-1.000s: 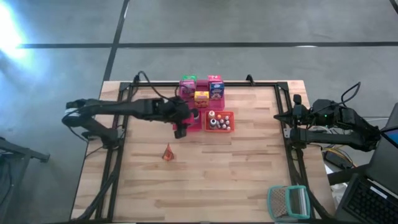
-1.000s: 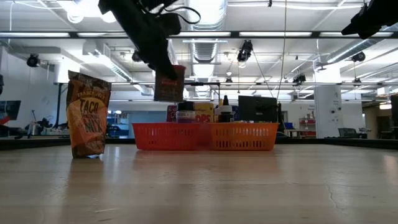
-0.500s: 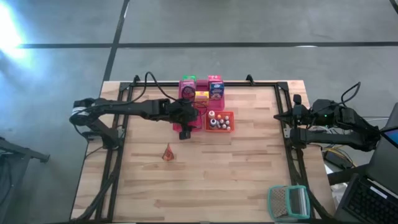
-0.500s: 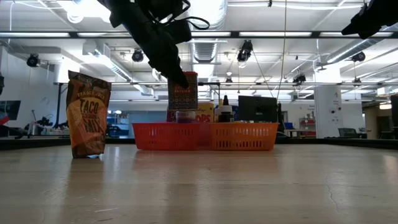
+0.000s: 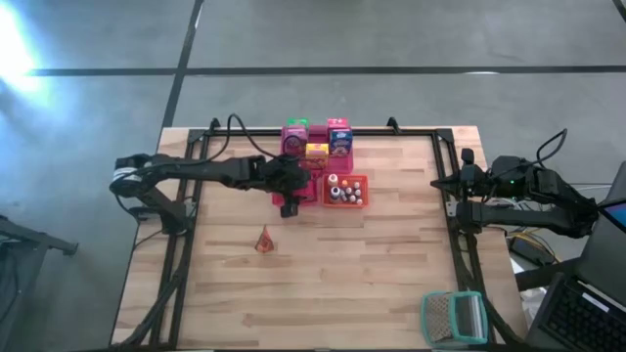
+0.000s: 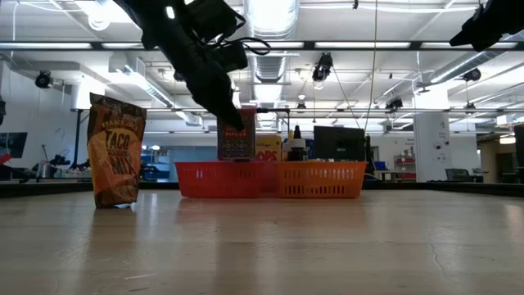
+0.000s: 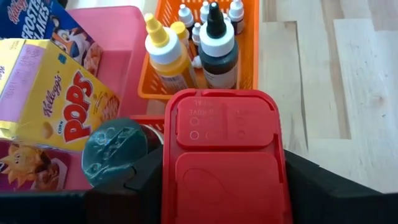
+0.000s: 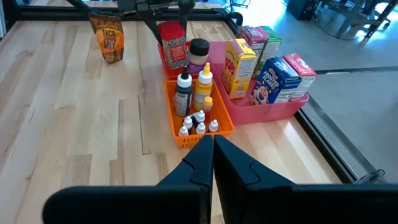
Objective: Pick & Place Kitchen Items
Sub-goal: Put the red seasoning can into the red bin
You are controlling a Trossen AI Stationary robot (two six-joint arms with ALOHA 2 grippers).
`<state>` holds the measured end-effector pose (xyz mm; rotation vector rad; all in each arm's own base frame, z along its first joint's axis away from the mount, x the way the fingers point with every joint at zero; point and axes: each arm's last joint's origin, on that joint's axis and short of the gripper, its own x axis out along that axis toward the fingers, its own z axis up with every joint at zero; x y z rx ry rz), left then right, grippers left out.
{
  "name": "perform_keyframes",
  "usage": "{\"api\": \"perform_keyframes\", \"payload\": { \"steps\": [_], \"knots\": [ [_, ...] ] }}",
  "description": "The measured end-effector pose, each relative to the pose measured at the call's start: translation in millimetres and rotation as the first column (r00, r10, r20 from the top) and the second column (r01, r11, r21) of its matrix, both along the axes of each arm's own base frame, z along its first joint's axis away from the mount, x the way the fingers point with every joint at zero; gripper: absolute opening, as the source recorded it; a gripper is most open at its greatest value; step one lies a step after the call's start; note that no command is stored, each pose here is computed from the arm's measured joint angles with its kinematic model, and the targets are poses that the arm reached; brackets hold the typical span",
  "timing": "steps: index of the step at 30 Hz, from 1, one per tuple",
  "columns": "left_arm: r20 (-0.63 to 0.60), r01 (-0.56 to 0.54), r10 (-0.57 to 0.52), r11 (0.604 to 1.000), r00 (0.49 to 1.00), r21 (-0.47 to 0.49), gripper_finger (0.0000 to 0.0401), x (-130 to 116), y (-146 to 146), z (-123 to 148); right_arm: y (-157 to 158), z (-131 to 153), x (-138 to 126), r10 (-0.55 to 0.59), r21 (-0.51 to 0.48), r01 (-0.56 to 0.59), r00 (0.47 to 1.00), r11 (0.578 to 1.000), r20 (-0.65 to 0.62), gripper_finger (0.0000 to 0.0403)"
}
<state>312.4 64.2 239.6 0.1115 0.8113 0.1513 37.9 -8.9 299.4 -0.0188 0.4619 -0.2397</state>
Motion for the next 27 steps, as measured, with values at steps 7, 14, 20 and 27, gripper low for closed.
{"api": "perform_keyframes", "payload": {
  "steps": [7,14,20,27],
  "knots": [
    [0.012,0.000,0.000,1.000,1.000,-0.015,0.0221,-3.0,3.3,-10.3,0.0,0.0,0.0,0.000,0.000,0.000,1.000,1.000,0.000,0.0008],
    [0.024,0.003,-0.002,1.000,1.000,-0.016,0.0230,-5.0,3.4,-18.3,0.0,0.0,0.0,0.000,0.000,0.000,1.000,1.000,0.000,0.0008],
    [0.024,0.004,-0.003,1.000,1.000,-0.015,0.0225,-6.2,3.4,-23.5,0.0,0.0,0.0,0.000,0.000,0.000,1.000,1.000,0.000,0.0008],
    [-0.023,0.015,-0.015,1.000,1.000,-0.014,0.0230,1.4,5.0,-39.8,0.0,0.0,0.0,0.000,0.000,0.000,1.000,1.000,0.000,0.0008]
  ]
}}
